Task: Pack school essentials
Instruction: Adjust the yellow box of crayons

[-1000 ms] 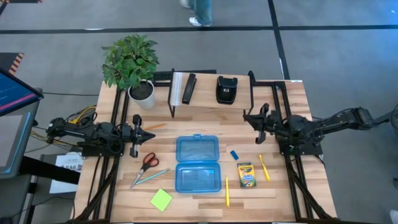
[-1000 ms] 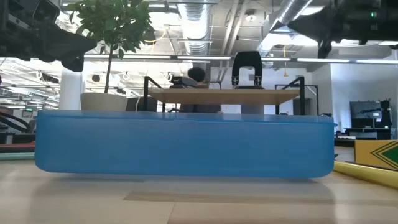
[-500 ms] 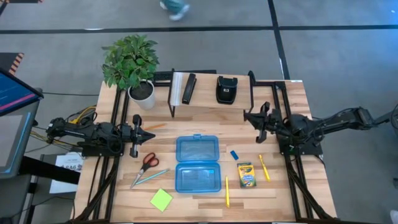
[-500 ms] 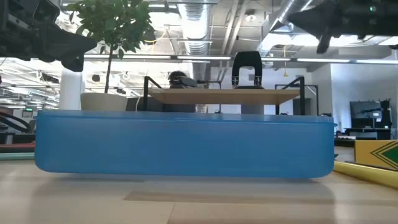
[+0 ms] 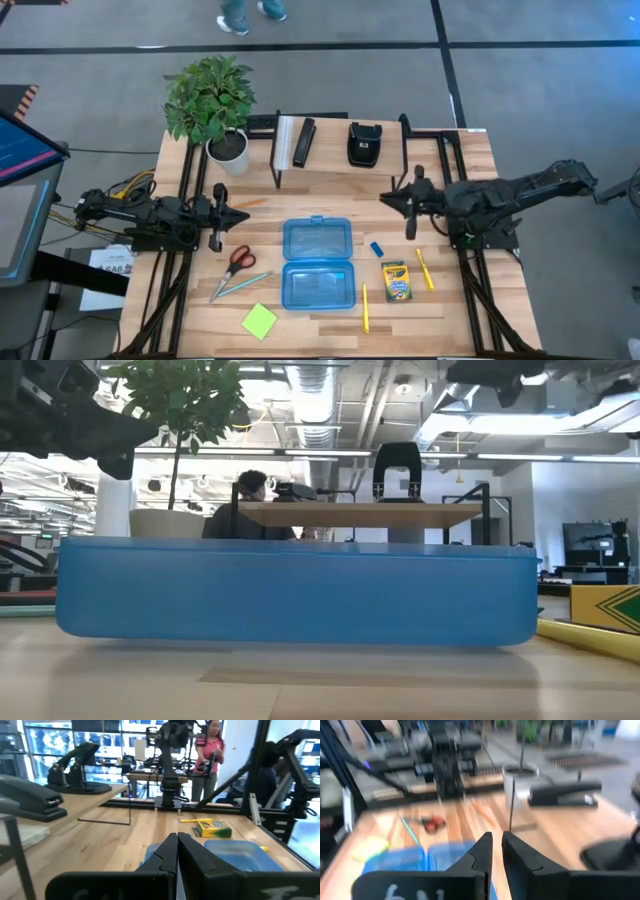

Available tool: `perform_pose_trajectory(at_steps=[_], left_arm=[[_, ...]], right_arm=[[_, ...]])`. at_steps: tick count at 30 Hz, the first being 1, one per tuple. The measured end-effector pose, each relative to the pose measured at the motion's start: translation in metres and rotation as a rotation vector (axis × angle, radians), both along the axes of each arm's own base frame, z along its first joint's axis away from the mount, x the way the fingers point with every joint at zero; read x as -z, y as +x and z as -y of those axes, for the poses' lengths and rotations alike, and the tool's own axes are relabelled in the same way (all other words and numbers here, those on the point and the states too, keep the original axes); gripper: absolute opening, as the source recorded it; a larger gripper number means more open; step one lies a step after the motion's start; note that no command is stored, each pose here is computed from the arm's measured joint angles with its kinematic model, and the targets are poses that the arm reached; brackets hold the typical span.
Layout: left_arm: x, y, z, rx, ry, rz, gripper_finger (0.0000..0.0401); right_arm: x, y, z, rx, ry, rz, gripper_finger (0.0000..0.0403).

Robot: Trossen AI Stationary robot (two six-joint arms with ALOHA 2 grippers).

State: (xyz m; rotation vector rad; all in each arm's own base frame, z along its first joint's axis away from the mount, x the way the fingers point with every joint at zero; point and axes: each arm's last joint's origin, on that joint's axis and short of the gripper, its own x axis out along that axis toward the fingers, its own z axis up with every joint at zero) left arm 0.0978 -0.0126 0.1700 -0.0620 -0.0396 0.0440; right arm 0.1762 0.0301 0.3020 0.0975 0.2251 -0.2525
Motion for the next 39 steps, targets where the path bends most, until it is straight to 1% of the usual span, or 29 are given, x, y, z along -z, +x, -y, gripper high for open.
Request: perform_pose_trajectory(at_steps=[5,9,15,19,21,24,26,28,31,39], left_arm=[[0.0,0.0,0.0,-0.001,-0.01,0.001,0.0],[0.0,0.0,0.0,-0.011,-0.003,0.001,0.0],[-0.005,-0.001,-0.001,-0.03,-0.026,0.026,0.0],[-0.017,-0.003,-0.001,-0.023,-0.05,0.068,0.0],[-0.019,-0.003,-0.001,-0.021,-0.049,0.067,0.0],[-0.021,-0.003,-0.001,-0.021,-0.051,0.061,0.0],[-0.023,-0.003,-0.001,-0.015,-0.065,0.059,0.0],[-0.024,-0.001,0.0,-0.001,-0.088,0.045,0.0],[-0.028,0.003,0.001,0.007,-0.094,0.017,0.0],[-0.043,0.016,0.003,0.002,-0.05,-0.066,0.0]], right_arm=[[0.014,0.011,-0.007,0.012,0.047,-0.157,0.0088],[0.032,0.02,-0.013,0.038,0.108,-0.266,0.0108],[0.06,0.034,-0.019,0.061,0.226,-0.429,0.015],[0.077,0.042,-0.023,0.079,0.33,-0.512,0.0182],[0.086,0.046,-0.025,0.089,0.373,-0.563,0.0197],[0.1,0.051,-0.028,0.104,0.412,-0.641,0.0216],[0.108,0.052,-0.029,0.116,0.415,-0.694,0.0226],[0.116,0.056,-0.03,0.128,0.423,-0.721,0.0231],[0.123,0.058,-0.031,0.144,0.422,-0.755,0.0234],[0.129,0.06,-0.031,0.184,0.461,-0.767,0.0234]])
